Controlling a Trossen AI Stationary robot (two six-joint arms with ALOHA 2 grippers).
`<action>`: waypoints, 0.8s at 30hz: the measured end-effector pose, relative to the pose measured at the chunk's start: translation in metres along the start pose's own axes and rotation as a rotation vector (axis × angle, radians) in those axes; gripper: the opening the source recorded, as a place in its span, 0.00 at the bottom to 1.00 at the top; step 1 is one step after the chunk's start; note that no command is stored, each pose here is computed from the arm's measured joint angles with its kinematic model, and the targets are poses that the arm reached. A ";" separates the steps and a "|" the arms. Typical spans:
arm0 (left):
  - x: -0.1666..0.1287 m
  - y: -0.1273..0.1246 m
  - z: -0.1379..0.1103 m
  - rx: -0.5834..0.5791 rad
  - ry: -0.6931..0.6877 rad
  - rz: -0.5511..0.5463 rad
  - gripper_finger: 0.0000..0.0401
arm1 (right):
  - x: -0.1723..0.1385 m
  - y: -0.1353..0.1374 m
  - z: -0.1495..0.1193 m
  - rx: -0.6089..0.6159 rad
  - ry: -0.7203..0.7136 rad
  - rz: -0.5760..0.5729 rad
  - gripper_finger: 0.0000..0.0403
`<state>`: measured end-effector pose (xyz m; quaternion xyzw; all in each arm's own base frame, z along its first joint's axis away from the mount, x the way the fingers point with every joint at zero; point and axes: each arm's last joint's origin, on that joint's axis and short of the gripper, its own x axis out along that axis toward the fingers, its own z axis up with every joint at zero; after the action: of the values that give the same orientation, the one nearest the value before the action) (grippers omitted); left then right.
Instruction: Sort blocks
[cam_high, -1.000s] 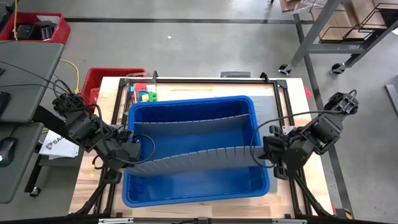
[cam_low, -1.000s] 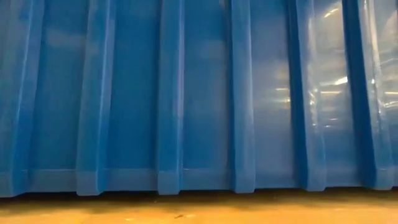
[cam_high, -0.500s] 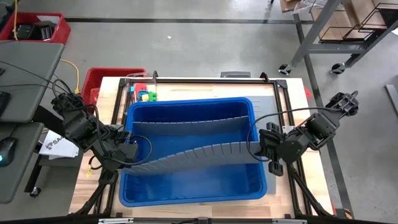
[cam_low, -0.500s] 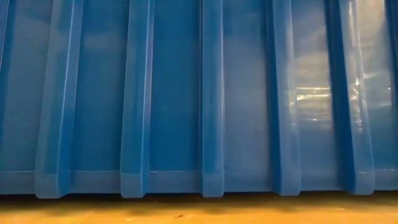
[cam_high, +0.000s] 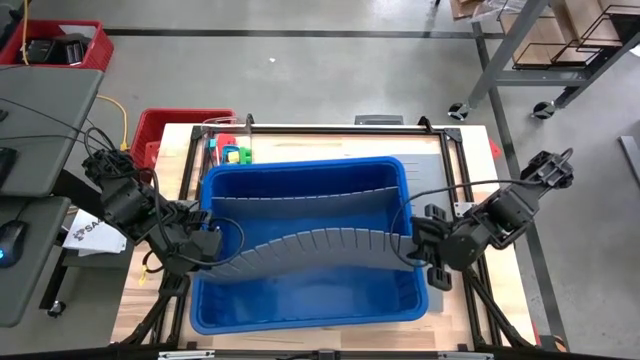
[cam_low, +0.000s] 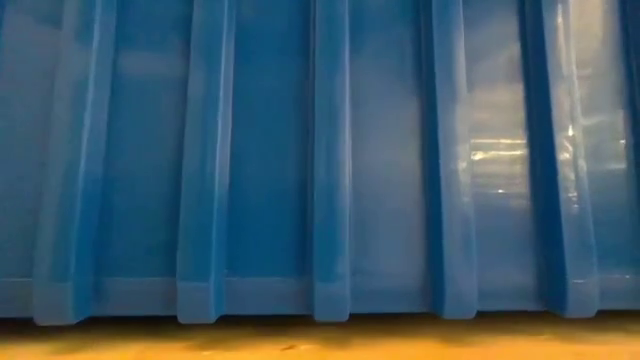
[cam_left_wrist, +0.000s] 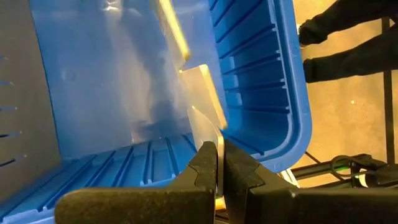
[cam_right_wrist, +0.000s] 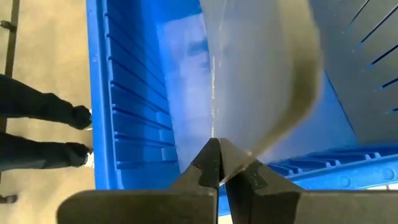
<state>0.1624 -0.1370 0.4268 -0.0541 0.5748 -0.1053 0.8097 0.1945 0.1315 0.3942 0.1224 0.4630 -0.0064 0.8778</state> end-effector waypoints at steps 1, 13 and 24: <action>0.000 0.000 0.000 0.000 -0.002 -0.001 0.00 | 0.001 0.000 0.000 -0.002 0.001 -0.001 0.00; -0.001 0.000 0.001 -0.003 -0.011 -0.002 0.00 | 0.013 -0.003 -0.004 -0.020 0.003 -0.065 0.00; -0.001 0.000 0.000 -0.002 -0.011 -0.004 0.00 | 0.028 0.003 -0.018 -0.051 0.046 -0.056 0.00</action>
<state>0.1624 -0.1365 0.4277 -0.0566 0.5702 -0.1059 0.8127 0.1963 0.1408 0.3628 0.0871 0.4861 -0.0161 0.8694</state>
